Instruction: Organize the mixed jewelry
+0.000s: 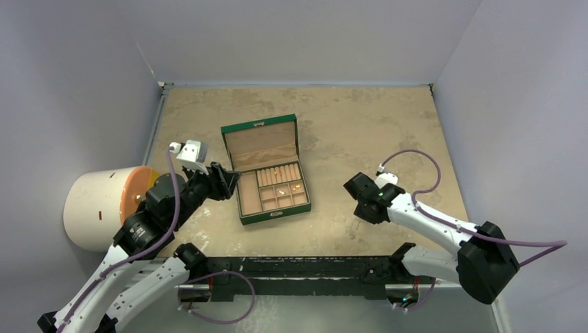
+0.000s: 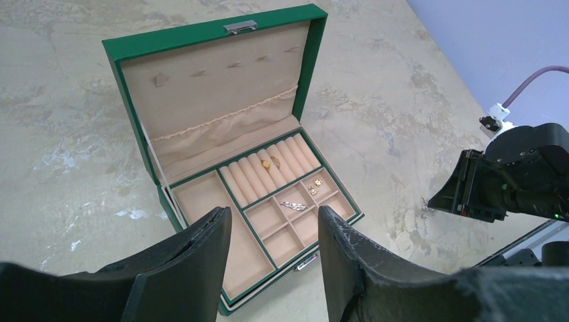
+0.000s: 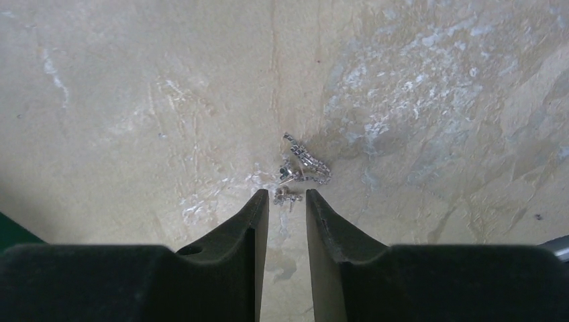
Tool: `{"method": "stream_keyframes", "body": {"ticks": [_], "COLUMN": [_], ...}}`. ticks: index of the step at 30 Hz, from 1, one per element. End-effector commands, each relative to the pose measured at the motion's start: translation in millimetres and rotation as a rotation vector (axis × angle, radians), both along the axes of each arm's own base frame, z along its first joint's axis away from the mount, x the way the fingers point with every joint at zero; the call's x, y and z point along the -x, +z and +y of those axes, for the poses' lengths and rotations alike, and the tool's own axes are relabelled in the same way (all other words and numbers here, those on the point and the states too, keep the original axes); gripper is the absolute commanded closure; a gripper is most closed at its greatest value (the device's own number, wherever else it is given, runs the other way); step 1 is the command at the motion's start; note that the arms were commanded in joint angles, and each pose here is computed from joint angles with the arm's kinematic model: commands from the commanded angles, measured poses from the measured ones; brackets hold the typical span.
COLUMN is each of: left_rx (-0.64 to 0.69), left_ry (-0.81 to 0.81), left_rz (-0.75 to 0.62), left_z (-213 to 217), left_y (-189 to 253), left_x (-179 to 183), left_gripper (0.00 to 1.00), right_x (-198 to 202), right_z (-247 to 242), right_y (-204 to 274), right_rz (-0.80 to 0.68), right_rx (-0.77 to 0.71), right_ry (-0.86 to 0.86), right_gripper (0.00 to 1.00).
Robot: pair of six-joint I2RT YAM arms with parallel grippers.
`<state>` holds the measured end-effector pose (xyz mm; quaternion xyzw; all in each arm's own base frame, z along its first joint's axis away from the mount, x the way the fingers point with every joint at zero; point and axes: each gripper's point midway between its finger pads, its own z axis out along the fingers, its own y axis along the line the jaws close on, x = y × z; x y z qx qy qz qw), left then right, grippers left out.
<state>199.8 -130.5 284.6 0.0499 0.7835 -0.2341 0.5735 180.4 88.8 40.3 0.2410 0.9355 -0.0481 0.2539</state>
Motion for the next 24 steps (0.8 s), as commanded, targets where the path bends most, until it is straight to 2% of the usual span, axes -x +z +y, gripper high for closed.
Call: {"method": "stream_keyframes", "body": {"ticks": [1, 24], "left_rx": [-0.011, -0.018], "left_ry": [0.011, 0.014], "left_rz": [-0.028, -0.021], "left_z": [1.3, 1.4], "left_y": [4.8, 2.5], "left_x": [-5.2, -6.3], "left_gripper": [0.5, 0.5], "right_x": [3.0, -22.5], "right_z": [-7.5, -18.2], "right_y": [-10.9, -25.5], "right_rz": [0.016, -0.007], "right_rx": [-0.016, -0.085], "right_ry": [-0.087, -0.208], "right_gripper": [0.7, 0.7]}}
